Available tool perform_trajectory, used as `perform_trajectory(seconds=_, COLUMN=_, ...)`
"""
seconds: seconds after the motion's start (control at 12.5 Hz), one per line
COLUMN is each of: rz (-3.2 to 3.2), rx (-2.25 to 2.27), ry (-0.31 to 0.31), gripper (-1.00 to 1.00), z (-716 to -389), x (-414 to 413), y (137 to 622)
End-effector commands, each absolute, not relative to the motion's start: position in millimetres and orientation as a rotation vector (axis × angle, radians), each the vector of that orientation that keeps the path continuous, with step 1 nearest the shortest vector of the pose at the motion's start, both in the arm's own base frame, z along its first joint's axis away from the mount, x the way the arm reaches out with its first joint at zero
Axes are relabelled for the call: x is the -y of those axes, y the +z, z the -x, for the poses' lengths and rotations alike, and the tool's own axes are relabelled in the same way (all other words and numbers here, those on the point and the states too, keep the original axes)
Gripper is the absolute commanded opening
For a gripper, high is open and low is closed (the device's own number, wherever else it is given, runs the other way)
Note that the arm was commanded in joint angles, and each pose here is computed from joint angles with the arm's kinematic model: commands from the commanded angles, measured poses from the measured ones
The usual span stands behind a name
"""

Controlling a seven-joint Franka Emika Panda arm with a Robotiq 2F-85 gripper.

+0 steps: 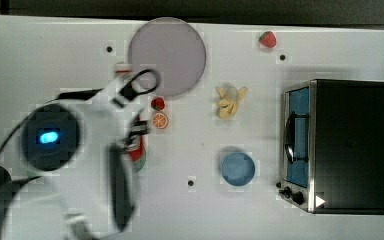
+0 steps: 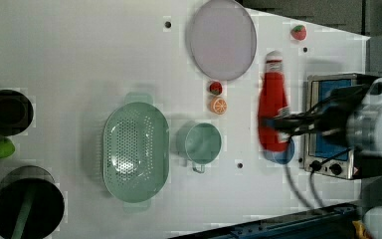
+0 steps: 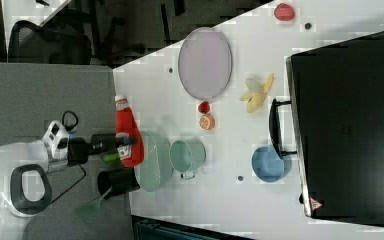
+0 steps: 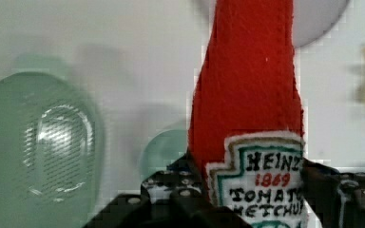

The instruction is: Pick Ketchup from the table and place it in strainer.

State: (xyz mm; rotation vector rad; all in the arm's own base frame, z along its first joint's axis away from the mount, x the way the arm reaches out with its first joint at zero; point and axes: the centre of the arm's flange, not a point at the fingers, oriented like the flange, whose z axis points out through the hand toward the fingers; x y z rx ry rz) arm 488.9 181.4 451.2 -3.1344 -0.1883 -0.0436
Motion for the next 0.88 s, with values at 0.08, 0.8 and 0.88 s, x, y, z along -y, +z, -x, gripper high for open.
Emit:
perform_trajectory(seconds=0.08, rz=3.153, rx=0.032, ry=0.094, gripper=0.25, z=-452, x=-264, y=408)
perform_trajectory(seconds=0.8, rz=2.953, rx=-0.203, ry=0.157, gripper=0.25, z=-411, x=-395, y=295)
perform_trajectory(seconds=0.88, rz=2.956, rx=-0.171, ry=0.161, gripper=0.25, z=-409, x=-399, y=279)
